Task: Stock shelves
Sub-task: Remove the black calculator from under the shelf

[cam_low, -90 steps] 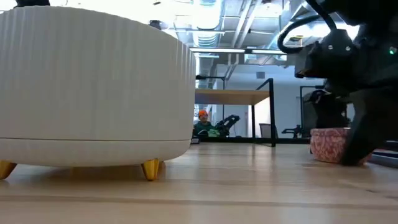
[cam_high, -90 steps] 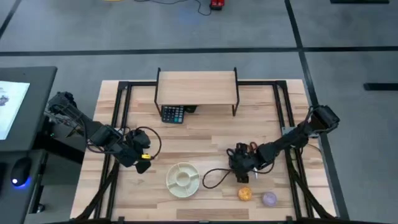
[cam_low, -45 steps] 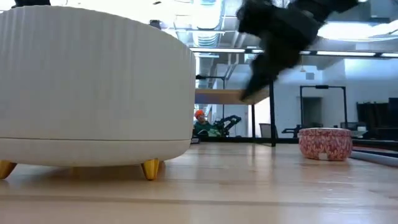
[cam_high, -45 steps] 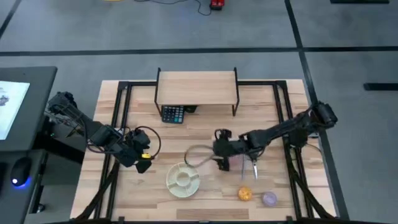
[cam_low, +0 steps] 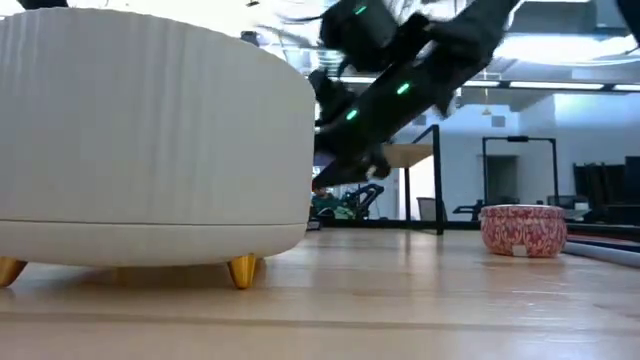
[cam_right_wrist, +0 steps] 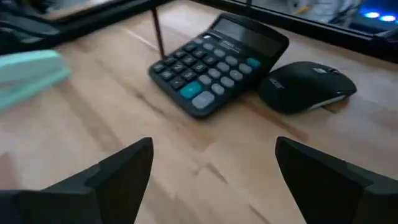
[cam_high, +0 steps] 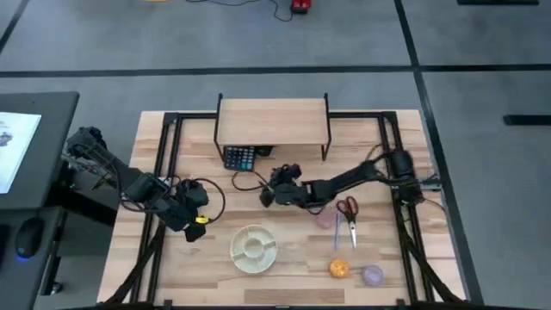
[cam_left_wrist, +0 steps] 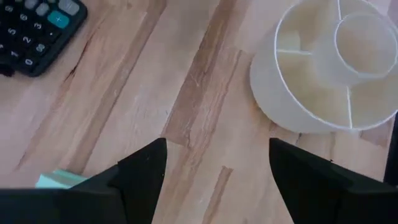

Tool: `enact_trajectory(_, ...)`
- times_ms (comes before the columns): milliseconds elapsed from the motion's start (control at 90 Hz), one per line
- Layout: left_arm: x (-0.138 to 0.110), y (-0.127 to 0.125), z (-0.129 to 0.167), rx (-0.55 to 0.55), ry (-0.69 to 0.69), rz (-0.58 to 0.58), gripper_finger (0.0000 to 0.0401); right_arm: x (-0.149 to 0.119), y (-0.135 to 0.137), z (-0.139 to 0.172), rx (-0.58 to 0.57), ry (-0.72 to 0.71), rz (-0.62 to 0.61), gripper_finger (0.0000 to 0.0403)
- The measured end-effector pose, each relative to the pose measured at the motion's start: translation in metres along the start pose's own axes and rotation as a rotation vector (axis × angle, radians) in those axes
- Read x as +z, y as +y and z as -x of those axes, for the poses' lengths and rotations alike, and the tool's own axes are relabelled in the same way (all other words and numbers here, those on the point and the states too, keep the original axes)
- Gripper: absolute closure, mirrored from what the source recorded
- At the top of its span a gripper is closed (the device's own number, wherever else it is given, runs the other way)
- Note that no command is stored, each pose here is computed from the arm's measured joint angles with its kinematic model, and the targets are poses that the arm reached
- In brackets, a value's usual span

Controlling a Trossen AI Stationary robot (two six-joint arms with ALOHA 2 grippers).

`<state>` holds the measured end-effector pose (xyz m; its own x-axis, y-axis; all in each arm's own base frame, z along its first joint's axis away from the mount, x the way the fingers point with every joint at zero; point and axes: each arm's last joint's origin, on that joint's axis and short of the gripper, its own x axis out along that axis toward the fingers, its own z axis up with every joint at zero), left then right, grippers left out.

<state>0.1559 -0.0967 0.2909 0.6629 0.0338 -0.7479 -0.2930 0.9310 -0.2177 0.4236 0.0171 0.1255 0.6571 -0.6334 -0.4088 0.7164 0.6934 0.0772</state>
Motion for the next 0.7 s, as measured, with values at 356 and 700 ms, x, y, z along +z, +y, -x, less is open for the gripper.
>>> enact_trajectory(356,-0.001,-0.001,0.000,-0.037,0.035,-0.042,0.0144,0.030,-0.001,-0.039,-0.183,-0.037,-0.003,0.0127)
enact_trajectory(700,-0.001,-0.001,0.000,-0.042,0.048,-0.037,0.0144,0.039,-0.021,-0.060,-0.091,0.023,-0.224,0.0143)
